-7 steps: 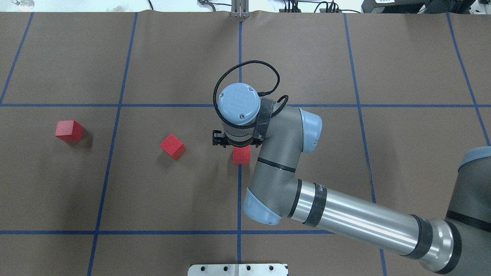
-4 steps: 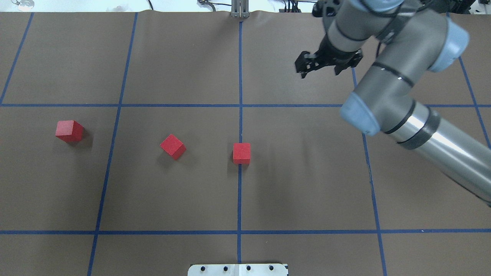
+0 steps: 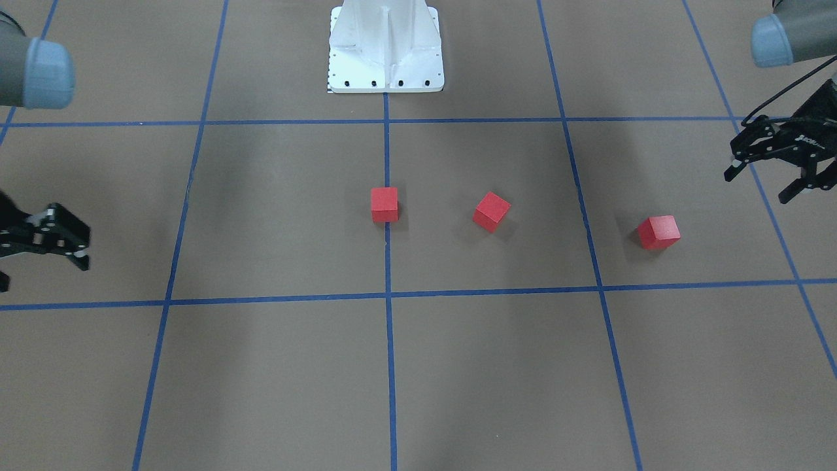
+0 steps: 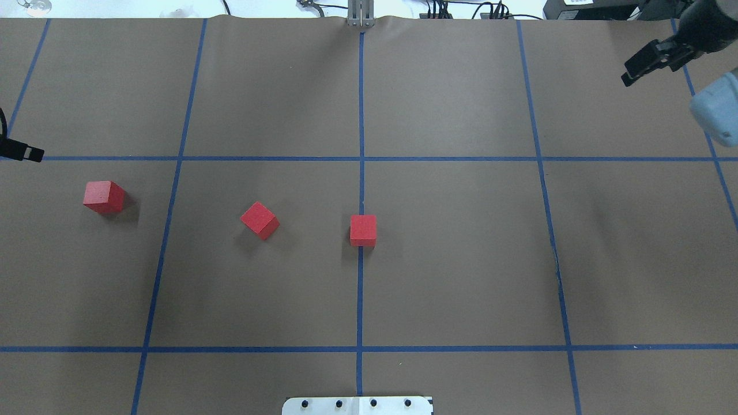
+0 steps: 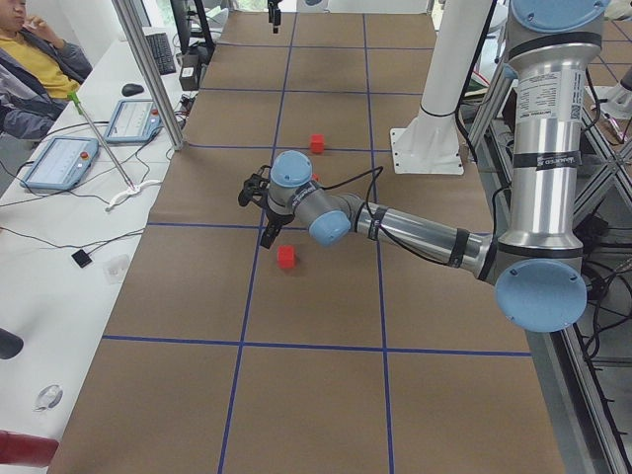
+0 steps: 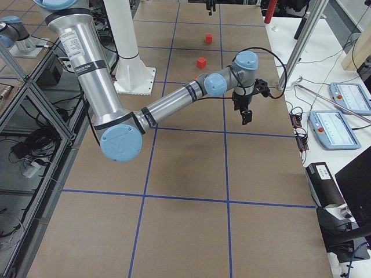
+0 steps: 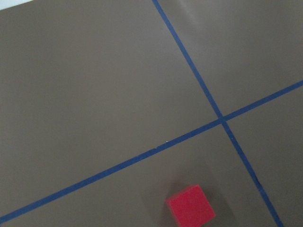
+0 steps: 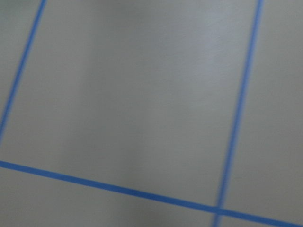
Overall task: Form red blocks into L shape at center
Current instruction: 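Raise the right gripper away while the left arm moves toward the cubes, then lower the left gripper onto the red cube nearest it and grasp it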
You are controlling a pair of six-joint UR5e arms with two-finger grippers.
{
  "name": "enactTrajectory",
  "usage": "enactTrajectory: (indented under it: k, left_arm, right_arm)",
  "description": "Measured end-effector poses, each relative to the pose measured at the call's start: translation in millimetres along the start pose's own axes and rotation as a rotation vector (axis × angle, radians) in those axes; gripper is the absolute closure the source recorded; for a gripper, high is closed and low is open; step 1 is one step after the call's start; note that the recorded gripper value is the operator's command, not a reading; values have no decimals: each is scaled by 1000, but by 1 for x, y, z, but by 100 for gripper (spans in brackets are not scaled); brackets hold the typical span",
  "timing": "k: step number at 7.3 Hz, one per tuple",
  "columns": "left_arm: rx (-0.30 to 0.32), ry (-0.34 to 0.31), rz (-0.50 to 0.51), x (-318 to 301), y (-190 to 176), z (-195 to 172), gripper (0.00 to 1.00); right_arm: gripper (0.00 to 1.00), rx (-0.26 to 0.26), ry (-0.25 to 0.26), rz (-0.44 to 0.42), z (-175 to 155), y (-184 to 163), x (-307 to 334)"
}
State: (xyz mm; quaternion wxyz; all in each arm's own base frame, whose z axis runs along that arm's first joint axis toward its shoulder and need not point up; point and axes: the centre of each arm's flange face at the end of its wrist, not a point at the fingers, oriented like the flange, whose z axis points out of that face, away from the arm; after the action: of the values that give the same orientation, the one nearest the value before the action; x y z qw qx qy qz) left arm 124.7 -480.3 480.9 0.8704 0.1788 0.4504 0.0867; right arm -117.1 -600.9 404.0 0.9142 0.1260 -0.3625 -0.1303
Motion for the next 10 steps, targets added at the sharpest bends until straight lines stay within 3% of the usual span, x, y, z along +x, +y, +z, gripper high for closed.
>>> enactTrajectory:
  k: [2,4,7,10]
  left_arm:
    - [-37,-75,-70,-8,7,44,0]
    - [-56,-123,-138,1,5,82,0]
    - [-80,-127,-259,36,-11,130,1]
    - [-108,-147,-278,33,-4,148,3]
  right_arm:
    - [0,-38,13,14,11,49,64]
    - [0,-46,22,19,22,79,89]
    - [0,-46,24,22,28,90,97]
    - [0,-48,26,26,30,91,98]
